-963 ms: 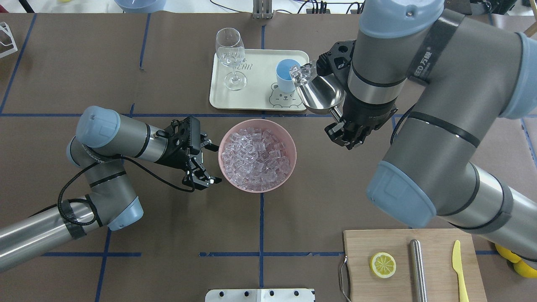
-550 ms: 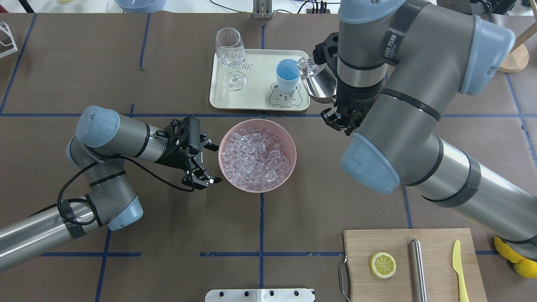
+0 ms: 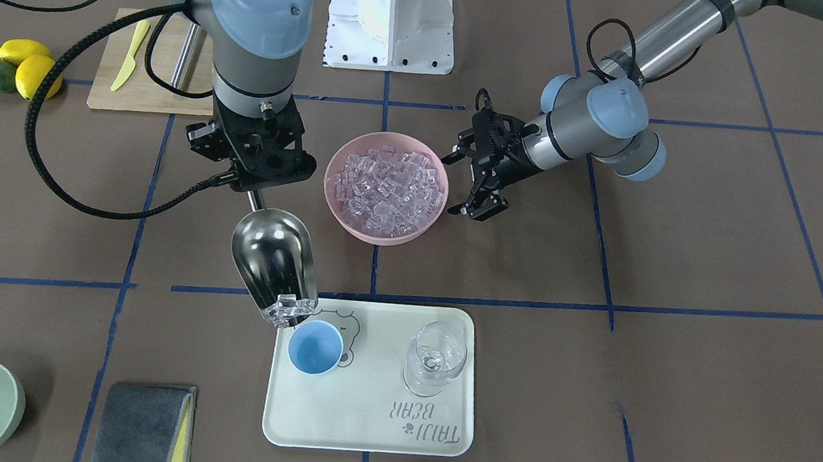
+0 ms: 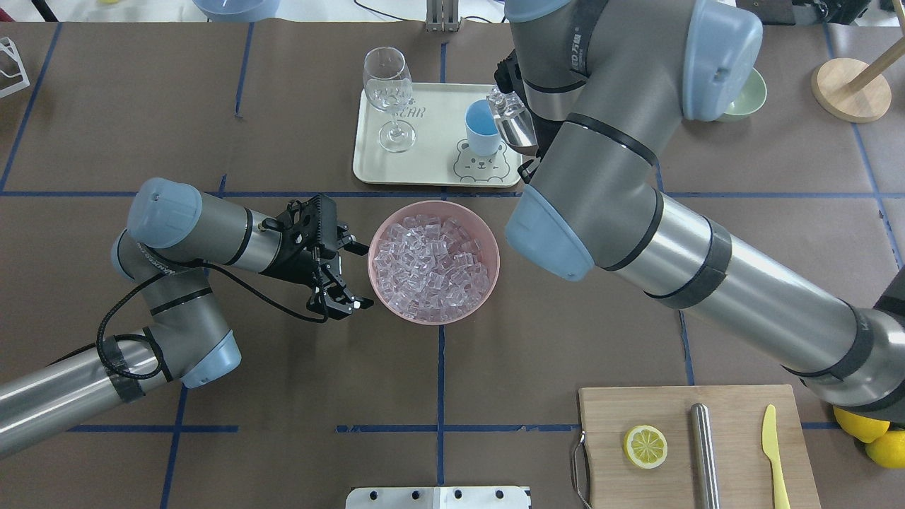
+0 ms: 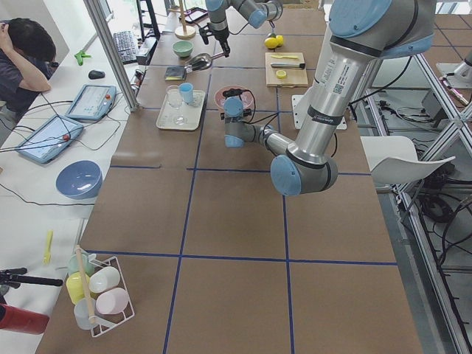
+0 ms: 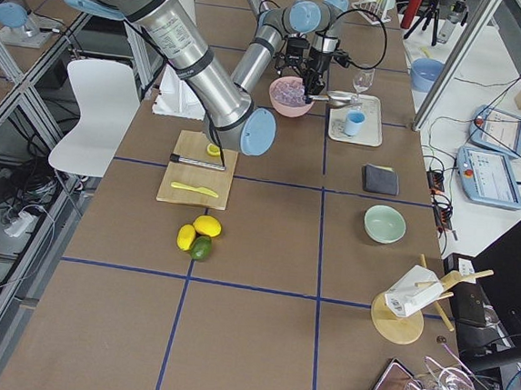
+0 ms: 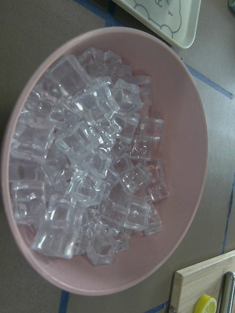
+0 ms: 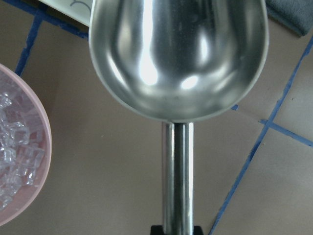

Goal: Put ice in cup with scoop

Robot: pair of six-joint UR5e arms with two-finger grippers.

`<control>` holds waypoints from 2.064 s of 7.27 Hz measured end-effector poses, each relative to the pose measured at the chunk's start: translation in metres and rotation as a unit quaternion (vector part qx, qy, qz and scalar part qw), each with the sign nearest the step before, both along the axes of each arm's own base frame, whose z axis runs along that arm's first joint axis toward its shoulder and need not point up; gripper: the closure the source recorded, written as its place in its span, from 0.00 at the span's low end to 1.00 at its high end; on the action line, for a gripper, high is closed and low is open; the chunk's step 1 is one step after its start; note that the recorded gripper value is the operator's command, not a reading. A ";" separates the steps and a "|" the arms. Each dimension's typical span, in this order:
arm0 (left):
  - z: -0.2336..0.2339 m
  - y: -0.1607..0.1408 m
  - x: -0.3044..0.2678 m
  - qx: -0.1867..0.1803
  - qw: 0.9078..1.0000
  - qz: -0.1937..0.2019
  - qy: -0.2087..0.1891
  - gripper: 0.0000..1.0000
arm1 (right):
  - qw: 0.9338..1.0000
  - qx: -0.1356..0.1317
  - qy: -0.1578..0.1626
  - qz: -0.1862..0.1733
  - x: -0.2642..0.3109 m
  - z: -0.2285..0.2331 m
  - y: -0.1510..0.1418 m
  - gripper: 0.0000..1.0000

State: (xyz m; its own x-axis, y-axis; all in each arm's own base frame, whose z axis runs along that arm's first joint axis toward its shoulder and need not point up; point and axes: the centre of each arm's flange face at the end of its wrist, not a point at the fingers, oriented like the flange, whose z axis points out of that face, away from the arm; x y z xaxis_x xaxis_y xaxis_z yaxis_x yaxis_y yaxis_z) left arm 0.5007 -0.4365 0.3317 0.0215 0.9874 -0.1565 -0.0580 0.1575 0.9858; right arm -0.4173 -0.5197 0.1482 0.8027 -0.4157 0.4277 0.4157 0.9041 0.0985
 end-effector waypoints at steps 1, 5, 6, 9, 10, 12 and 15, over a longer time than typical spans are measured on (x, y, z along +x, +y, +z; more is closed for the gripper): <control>0.000 0.000 0.000 0.000 1.000 0.000 0.000 0.00 | 1.000 0.006 0.022 -0.018 -0.003 -0.007 -0.007 1.00; 0.000 -0.001 -0.001 -0.001 1.000 -0.001 0.000 0.00 | 0.991 0.028 0.083 -0.101 0.004 -0.011 -0.016 1.00; 0.000 -0.001 -0.001 -0.001 1.000 -0.001 0.000 0.00 | 0.989 0.029 0.090 -0.113 0.009 -0.014 -0.017 1.00; 0.000 0.000 0.000 0.000 1.000 0.000 0.001 0.00 | 0.982 0.042 0.108 -0.149 0.024 -0.020 -0.024 1.00; -0.001 0.000 0.000 0.000 1.000 0.000 0.001 0.00 | 0.981 0.043 0.111 -0.155 0.027 -0.021 -0.027 1.00; -0.001 0.000 0.000 -0.001 1.000 0.000 0.001 0.00 | 0.979 0.043 0.116 -0.161 0.029 -0.023 -0.031 1.00; -0.001 0.000 0.000 0.000 1.000 0.000 0.001 0.00 | 0.979 0.044 0.112 -0.162 0.030 -0.026 -0.030 1.00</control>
